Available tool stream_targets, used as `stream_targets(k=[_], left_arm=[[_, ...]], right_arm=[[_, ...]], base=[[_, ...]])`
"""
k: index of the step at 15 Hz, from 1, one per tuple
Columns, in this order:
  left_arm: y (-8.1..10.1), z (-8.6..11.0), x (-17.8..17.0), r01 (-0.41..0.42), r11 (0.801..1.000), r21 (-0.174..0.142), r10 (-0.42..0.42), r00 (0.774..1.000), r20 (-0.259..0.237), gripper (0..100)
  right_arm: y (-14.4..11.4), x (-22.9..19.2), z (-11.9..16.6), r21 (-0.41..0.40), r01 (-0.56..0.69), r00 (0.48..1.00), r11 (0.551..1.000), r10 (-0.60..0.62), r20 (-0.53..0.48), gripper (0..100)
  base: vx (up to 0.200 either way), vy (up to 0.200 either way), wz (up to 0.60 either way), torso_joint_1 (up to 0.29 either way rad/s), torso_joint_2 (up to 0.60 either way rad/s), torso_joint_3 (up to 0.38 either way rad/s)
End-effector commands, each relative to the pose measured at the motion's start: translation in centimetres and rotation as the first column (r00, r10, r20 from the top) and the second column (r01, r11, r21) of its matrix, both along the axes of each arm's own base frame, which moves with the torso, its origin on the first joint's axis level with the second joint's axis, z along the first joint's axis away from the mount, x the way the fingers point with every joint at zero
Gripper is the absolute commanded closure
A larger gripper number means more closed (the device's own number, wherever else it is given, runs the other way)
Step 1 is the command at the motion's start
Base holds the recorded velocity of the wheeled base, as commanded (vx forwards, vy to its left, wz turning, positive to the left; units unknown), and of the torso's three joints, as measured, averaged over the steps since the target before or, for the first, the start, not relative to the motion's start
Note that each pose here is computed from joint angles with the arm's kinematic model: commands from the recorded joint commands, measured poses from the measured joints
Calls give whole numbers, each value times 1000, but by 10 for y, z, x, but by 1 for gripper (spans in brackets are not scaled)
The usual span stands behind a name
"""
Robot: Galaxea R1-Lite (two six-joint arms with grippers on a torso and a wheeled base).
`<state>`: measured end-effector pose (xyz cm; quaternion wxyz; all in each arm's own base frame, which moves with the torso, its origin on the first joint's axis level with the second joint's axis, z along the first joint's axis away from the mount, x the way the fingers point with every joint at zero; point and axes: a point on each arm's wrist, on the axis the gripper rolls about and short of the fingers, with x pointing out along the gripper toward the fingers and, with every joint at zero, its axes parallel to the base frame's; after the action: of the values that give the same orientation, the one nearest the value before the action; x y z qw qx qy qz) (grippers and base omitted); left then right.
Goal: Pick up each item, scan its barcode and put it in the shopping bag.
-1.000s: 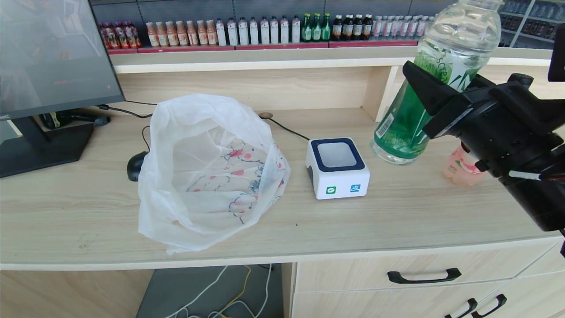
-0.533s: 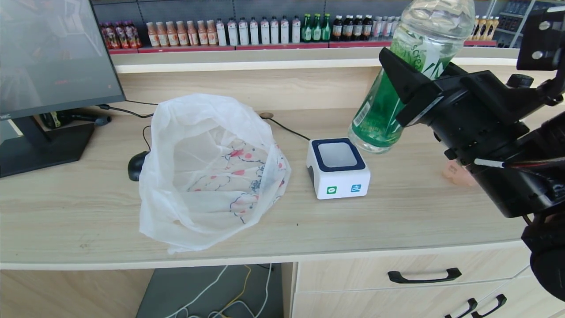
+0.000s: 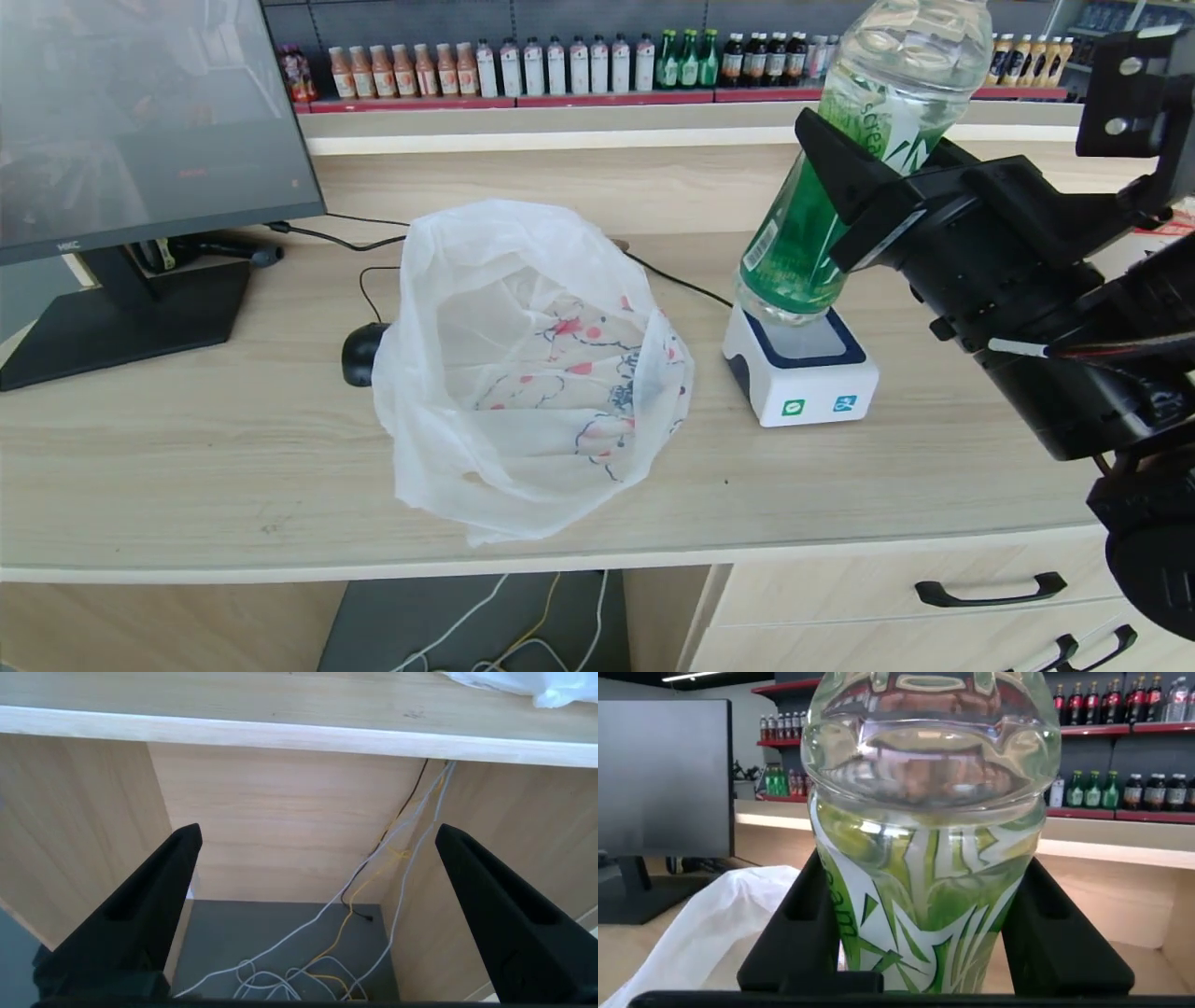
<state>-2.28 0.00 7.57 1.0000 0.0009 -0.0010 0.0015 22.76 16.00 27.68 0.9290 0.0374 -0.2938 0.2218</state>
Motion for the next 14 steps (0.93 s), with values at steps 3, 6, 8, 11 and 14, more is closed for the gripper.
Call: stream_targets(k=[3,6,8,11,14], left_arm=[[0,0,0,0,1000,0,0,1000,1,0],[0,0,0,0,1000,0,0,1000,1,0],[0,0,0,0,1000,1,0,1000,1,0],[0,0,0,1,1000,3,-1,1000,1,0],[0,0,0,0,1000,3,0,1000,1,0]], right_arm=[[1,1,-1,0,-1,1000,1000,1,0,100],[1,0,-1,5,-1,1000,1000,1,8,100],[2,2,-2,3,-1,1000,1000,1,5,100],[3,2,-4,0,-4,1000,1000,4,2,100],[10,-1,-7,-8,-30,1000,1000,29,-8,100]], base=[[0,200,0,4,2,4],[0,200,0,4,-2,2],[0,200,0,2,5,7],[0,67,0,2,1,-1],[0,0,0,0,0,0]])
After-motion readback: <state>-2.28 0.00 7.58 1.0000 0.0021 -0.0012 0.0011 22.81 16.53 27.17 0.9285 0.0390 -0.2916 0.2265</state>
